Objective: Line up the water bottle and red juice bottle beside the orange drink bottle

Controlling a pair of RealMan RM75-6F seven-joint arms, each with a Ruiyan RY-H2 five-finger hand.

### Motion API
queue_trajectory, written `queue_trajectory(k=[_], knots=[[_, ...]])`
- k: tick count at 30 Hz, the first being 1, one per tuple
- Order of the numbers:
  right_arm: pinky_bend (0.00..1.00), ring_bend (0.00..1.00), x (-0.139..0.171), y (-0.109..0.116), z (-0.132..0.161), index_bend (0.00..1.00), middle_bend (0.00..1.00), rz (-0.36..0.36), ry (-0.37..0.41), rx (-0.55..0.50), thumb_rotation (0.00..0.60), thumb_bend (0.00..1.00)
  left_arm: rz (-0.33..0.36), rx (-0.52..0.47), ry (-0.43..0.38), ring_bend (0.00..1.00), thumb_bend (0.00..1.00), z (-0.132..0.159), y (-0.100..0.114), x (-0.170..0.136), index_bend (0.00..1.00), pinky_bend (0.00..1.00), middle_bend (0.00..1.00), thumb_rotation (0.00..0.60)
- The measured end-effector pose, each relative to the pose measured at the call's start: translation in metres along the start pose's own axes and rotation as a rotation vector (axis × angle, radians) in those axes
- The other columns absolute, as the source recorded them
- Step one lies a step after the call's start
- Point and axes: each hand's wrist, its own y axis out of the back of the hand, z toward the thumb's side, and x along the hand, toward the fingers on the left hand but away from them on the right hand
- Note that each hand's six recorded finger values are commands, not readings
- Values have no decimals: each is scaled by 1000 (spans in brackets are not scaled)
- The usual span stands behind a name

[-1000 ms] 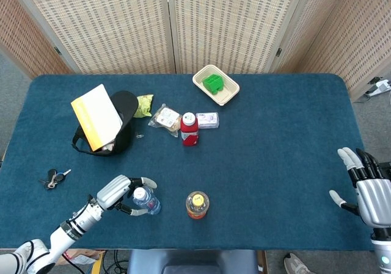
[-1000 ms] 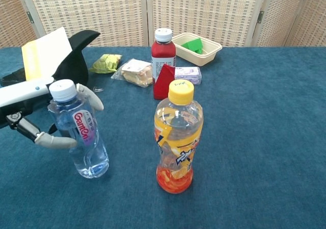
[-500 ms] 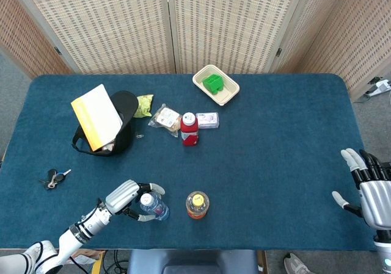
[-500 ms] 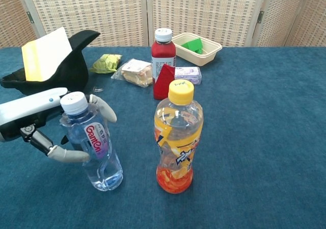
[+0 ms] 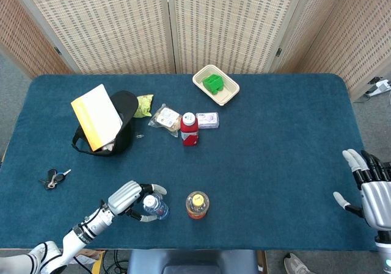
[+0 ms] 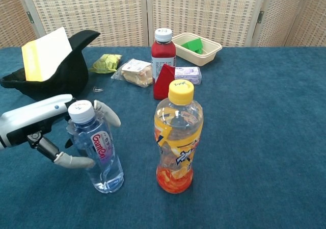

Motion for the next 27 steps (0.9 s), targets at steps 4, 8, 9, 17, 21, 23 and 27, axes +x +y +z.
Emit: queue_trajectory(k=[4,8,9,17,21,23,27], knots=[[103,0,1,0,-1,63,110,0,-4,-1,600,209,-13,8,-5,394,161,1,-2,-1,397,637,463,600],[103,0,1,-1,-2,63,110,2,-4,-2,600,209,-30,19,-1,197,161,2,-4,-3,173,429,201,600],[104,0,1,-1,-1,63,110,1,-2,-2,600,209,-32,19,0,162,161,2,-5,-3,129,393,159,600],[103,0,0,0,-2,63,110,0,2,-2,600,209,-1,19,-8,46,161,9,2,-6,0,259,11,600],[104,0,0,0,-3,64,110,3,4,0,600,209,13,31,6,46,161,9,9,-12,0,254,11,600],[103,0,-1,0,-3,63,110,2,5,-2,600,209,22,39,18,46,160,9,14,-17,0,253,11,600],[103,0,-3,0,-3,63,110,3,11,-3,600,209,35,62,44,46,161,10,24,-28,0,253,11,600]])
